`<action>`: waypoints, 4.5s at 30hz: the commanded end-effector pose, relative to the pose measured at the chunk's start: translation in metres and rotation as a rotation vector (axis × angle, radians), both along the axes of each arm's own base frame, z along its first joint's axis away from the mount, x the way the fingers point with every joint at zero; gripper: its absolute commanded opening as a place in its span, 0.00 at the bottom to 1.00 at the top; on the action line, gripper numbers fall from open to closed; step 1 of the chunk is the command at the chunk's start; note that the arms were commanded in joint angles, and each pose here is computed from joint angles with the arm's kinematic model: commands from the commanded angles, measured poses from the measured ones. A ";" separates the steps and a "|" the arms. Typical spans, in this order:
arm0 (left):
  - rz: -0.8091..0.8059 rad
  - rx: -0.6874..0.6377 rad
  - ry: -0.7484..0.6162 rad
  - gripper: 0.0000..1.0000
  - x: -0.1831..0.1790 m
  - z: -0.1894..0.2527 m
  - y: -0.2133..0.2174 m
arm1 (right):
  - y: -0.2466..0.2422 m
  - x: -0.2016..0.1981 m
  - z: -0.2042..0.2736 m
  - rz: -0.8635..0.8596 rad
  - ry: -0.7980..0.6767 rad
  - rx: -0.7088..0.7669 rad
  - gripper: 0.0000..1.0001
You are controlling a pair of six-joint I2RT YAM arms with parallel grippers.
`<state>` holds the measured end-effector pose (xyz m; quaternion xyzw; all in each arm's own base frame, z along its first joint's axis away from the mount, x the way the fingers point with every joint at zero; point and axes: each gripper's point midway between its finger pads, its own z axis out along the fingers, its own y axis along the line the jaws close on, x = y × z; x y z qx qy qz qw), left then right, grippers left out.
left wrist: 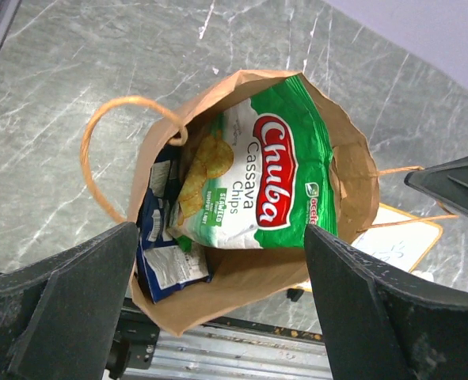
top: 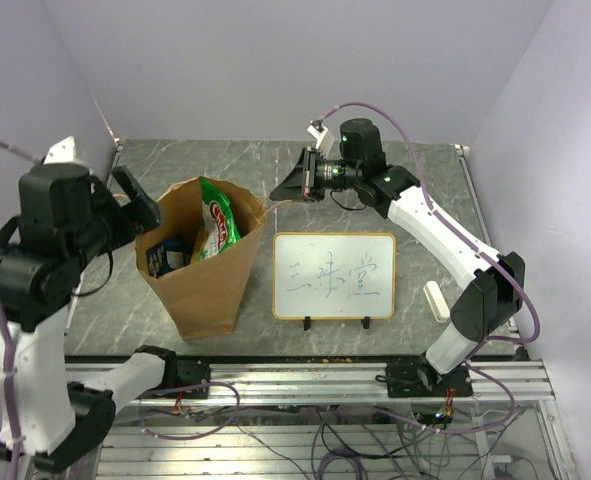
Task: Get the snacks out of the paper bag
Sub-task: Adjust the paper bag at the center of the board, then take out the snack from the paper bag.
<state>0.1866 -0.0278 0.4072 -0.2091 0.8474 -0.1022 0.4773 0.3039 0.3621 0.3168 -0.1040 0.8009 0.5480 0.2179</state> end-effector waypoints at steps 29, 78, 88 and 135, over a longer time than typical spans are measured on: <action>0.310 0.176 -0.012 0.07 0.119 0.006 0.049 | -0.011 -0.001 0.003 0.142 -0.149 -0.038 0.00; -0.319 -0.361 0.057 0.07 0.131 -0.027 -0.096 | 0.031 -0.012 -0.038 0.025 0.103 -0.224 0.63; -0.326 -0.373 0.076 0.07 0.133 -0.031 -0.098 | 0.047 -0.022 -0.086 -0.079 0.286 -0.200 0.59; -0.136 -0.210 0.024 0.07 0.121 -0.028 -0.044 | 0.036 -0.045 0.107 -0.110 -0.340 -0.033 0.00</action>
